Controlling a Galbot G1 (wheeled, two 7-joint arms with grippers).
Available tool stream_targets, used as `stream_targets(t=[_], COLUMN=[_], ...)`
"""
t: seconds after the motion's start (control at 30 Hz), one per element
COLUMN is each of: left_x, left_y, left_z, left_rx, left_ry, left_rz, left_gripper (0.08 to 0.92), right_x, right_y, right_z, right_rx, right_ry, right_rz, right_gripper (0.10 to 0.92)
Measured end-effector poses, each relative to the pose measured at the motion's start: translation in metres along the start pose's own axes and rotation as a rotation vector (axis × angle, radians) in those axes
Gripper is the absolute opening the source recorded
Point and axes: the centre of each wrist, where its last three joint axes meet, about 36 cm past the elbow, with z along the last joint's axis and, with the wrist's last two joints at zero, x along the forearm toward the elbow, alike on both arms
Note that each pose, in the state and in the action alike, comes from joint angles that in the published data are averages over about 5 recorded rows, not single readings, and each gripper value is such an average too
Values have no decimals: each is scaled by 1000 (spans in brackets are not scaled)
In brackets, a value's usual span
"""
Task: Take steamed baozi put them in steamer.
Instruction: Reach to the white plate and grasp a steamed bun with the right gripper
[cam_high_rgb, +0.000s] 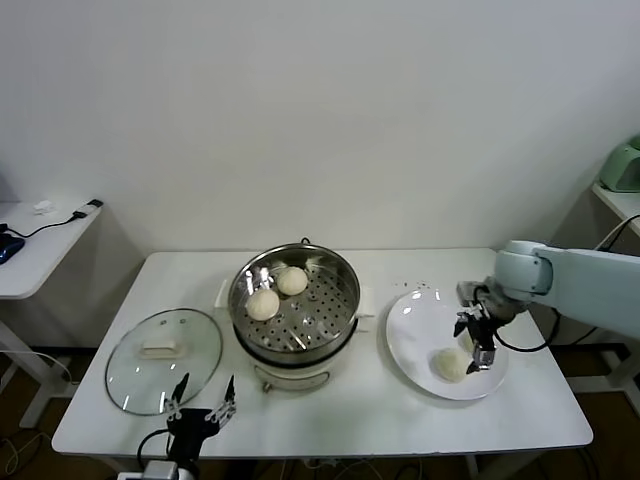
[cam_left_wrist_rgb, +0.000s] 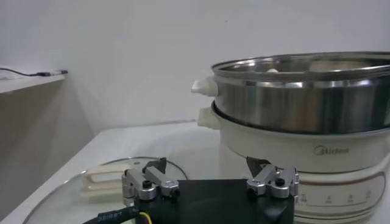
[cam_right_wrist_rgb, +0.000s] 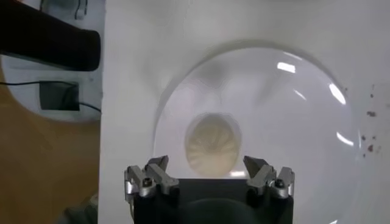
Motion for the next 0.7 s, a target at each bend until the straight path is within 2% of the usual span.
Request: stream_targets(t=[0.47,0.7], left_x=[1,2], left_y=[-2,-3], left_z=[-1,-1], left_rx=[2,3], left_ry=[-2,1], left_rz=[9,10], left_gripper=[823,823], right_x=[-33,-39], right_y=[-1,-1], right_z=[-8,-9], right_rx=[-37,-38], right_ry=[41,46], right_rz=[34,29], right_gripper=[821,726])
